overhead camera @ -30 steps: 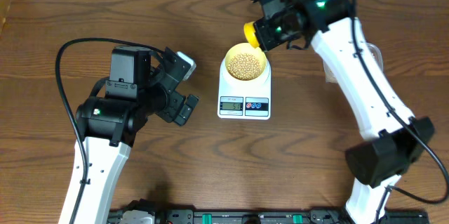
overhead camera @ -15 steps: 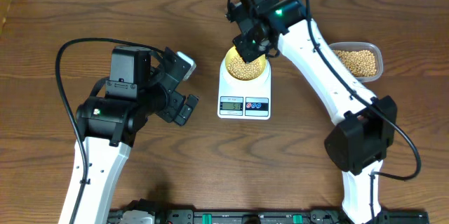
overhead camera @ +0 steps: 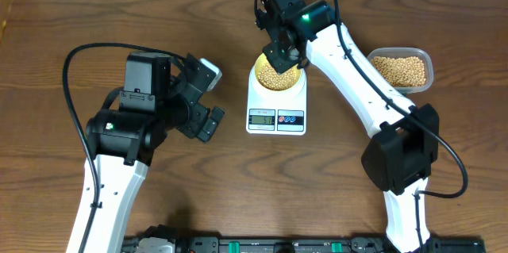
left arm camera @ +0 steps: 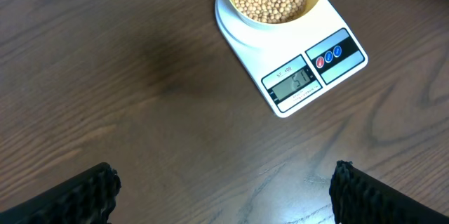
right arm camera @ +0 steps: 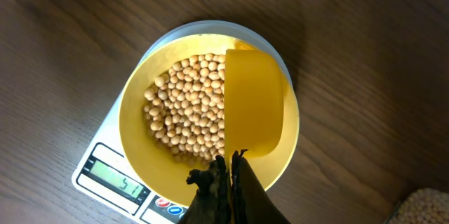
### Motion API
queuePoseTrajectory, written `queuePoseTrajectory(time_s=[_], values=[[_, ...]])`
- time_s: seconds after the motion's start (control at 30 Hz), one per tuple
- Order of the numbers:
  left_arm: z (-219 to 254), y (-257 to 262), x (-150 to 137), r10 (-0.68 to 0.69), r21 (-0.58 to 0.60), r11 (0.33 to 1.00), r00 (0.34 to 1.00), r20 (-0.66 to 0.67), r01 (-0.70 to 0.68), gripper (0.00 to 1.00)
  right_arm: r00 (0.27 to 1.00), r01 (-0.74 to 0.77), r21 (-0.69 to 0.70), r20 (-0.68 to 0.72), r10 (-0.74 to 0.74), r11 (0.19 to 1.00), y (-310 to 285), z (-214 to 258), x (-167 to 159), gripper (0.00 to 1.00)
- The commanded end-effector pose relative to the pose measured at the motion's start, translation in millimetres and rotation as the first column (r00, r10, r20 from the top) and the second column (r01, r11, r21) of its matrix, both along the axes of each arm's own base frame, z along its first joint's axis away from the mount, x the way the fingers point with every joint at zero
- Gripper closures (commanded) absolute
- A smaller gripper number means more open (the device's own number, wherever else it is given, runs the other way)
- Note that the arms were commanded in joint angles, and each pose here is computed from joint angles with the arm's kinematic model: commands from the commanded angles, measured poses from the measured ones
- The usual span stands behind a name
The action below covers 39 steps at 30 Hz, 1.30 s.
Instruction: Scoop item into bowl and weigh 50g on scale
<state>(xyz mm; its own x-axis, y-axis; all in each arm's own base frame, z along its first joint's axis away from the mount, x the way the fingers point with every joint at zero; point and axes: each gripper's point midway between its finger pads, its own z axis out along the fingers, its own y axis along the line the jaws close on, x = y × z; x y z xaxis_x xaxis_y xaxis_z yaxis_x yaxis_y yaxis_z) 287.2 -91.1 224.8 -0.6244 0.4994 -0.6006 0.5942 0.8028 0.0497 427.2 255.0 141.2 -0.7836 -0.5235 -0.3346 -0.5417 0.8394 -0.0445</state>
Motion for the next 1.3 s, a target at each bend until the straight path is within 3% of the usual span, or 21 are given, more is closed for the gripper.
queuePoseTrajectory(time_s=[0.0,0.83,1.27], values=[[-1.3,-1.2,-0.7,-0.015,-0.005,1.0,1.0,-0.005,0.015,0.02,1.0,-0.009,-0.002,-0.001,0.009,1.0,4.0,-1.3,-1.0,0.99],[-1.3,-1.2,-0.7,-0.015,-0.005,1.0,1.0,-0.005,0.015,0.02,0.998,-0.017,-0.02,-0.068,0.016,1.0,0.2,-22.5,-14.9,0.99],[-1.3,-1.2,-0.7,-0.015,-0.005,1.0,1.0,-0.005,0.015,0.02,0.996,-0.039,0.056,-0.078,0.043,0.998,15.1,-21.8,-15.7,0.99]])
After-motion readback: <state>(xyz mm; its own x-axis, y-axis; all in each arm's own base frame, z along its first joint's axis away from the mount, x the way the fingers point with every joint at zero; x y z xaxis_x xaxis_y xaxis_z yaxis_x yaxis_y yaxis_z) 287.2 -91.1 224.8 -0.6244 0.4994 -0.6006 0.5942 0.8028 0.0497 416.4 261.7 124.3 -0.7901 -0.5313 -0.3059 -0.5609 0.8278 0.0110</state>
